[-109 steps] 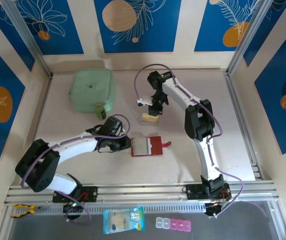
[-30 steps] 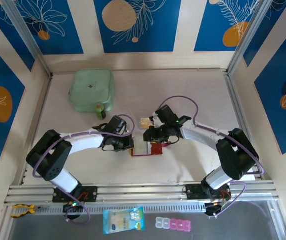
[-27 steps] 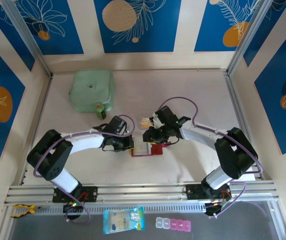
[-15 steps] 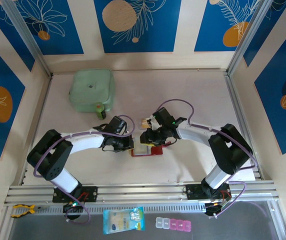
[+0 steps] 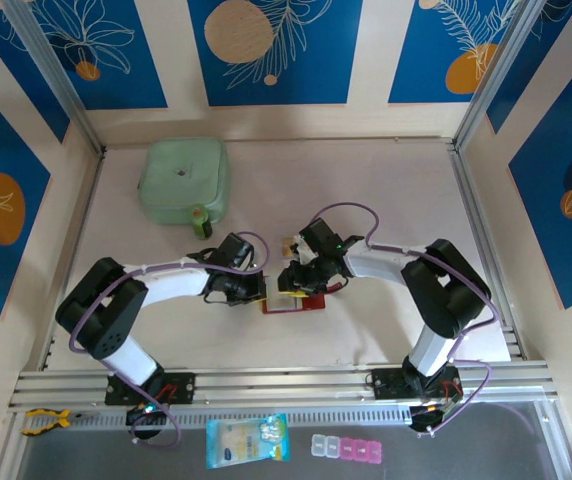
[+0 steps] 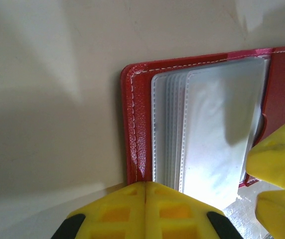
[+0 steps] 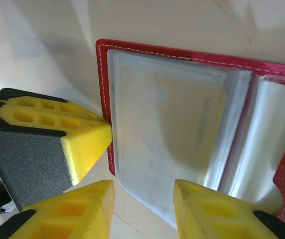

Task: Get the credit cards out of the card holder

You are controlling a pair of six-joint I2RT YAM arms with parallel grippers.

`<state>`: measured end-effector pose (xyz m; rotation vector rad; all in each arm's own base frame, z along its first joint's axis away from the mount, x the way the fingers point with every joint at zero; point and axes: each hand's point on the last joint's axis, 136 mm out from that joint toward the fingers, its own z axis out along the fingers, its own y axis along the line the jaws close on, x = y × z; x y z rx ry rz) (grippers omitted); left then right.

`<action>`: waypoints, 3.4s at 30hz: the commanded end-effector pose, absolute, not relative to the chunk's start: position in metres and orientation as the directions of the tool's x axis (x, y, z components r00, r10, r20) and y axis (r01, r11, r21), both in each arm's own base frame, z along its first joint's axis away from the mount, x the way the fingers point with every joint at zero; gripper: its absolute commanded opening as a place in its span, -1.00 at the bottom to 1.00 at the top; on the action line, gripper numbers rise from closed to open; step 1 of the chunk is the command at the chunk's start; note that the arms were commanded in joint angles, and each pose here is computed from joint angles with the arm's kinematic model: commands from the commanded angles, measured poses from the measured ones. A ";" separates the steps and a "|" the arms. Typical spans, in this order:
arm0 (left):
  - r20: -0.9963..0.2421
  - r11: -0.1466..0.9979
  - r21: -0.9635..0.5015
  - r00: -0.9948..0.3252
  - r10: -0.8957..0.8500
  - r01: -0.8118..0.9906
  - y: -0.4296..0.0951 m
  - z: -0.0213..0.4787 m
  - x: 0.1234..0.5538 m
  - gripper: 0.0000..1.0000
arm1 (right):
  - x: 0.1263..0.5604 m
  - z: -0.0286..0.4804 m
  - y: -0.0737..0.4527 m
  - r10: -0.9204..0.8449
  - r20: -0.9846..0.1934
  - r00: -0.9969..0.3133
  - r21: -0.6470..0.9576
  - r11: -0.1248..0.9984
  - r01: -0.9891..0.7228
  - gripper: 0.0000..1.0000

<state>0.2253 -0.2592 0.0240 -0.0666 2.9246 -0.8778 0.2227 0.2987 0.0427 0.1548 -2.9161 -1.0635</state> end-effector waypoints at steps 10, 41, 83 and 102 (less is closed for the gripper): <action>-0.044 0.864 -0.503 -0.998 -0.050 -0.021 -0.252 0.014 0.219 -0.97 | 0.223 0.031 0.284 -0.078 0.027 -0.997 0.608 0.793 -0.046 -0.27; -0.122 0.768 -0.640 -0.990 -0.071 0.024 -0.298 0.066 0.235 -0.53 | 0.219 0.020 0.276 -0.056 0.077 -0.995 0.655 0.756 0.008 -0.34; -0.108 0.713 -0.697 -0.994 0.002 0.077 -0.351 0.083 0.243 -0.40 | 0.240 0.097 0.222 0.101 -0.082 -0.992 0.701 0.713 0.015 -0.26; -0.126 0.728 -0.672 -0.990 0.067 0.135 -0.379 0.075 0.245 -0.11 | 0.236 0.107 0.199 0.150 -0.084 -0.985 0.720 0.692 0.044 -0.21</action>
